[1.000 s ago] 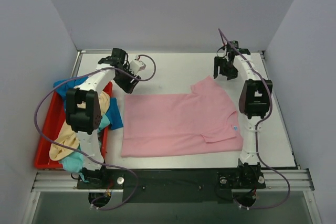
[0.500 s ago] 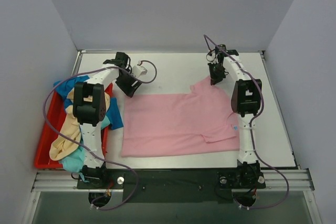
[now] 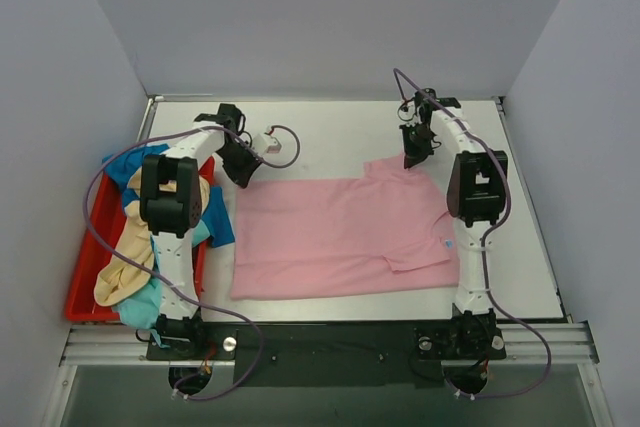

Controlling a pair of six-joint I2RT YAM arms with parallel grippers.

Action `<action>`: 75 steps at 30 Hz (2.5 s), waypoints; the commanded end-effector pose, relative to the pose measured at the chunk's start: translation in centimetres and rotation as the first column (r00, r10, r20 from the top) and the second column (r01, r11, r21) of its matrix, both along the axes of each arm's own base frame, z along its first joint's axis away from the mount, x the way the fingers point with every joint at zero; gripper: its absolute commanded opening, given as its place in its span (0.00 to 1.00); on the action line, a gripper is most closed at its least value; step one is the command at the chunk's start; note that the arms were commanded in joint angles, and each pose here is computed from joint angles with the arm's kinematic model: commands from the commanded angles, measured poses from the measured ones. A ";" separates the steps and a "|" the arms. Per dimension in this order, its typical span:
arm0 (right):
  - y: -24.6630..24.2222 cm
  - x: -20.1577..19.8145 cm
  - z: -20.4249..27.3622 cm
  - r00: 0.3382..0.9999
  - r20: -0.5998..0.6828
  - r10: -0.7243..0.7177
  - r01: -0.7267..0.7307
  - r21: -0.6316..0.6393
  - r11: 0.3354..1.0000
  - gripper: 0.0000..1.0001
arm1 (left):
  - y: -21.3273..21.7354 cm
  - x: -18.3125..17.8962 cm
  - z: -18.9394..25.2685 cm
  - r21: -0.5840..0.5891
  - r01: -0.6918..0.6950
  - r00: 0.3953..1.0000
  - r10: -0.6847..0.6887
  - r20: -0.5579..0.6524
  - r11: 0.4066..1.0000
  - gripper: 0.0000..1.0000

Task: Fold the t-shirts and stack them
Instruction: Grap the side of the flattened tshirt furthest away from the robot with both arms, then fold the other side of the tshirt into a rectangle, then rotate the tshirt 90 degrees

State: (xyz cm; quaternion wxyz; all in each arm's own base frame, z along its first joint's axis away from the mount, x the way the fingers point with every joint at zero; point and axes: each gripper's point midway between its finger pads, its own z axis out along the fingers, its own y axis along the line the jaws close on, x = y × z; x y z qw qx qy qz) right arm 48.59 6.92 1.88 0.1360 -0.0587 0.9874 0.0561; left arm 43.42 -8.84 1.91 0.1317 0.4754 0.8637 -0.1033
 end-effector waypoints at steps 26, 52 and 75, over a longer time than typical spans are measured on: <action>-5.1 -25.1 3.1 0.937 -0.174 -0.301 0.274 -0.166 0.947 0.00 | 0.5 -16.7 2.7 0.098 0.193 0.965 -0.207 0.163 0.976 0.00; -5.5 -25.4 3.6 0.932 -0.156 -0.326 0.295 -0.193 0.936 0.39 | -0.8 -22.6 5.3 0.008 0.415 0.910 -0.415 0.015 0.910 0.46; -5.0 -21.7 1.0 0.895 -0.084 -0.438 0.420 -0.169 0.891 0.00 | -1.0 -16.4 -0.2 0.105 0.103 0.990 -0.113 0.089 0.989 0.09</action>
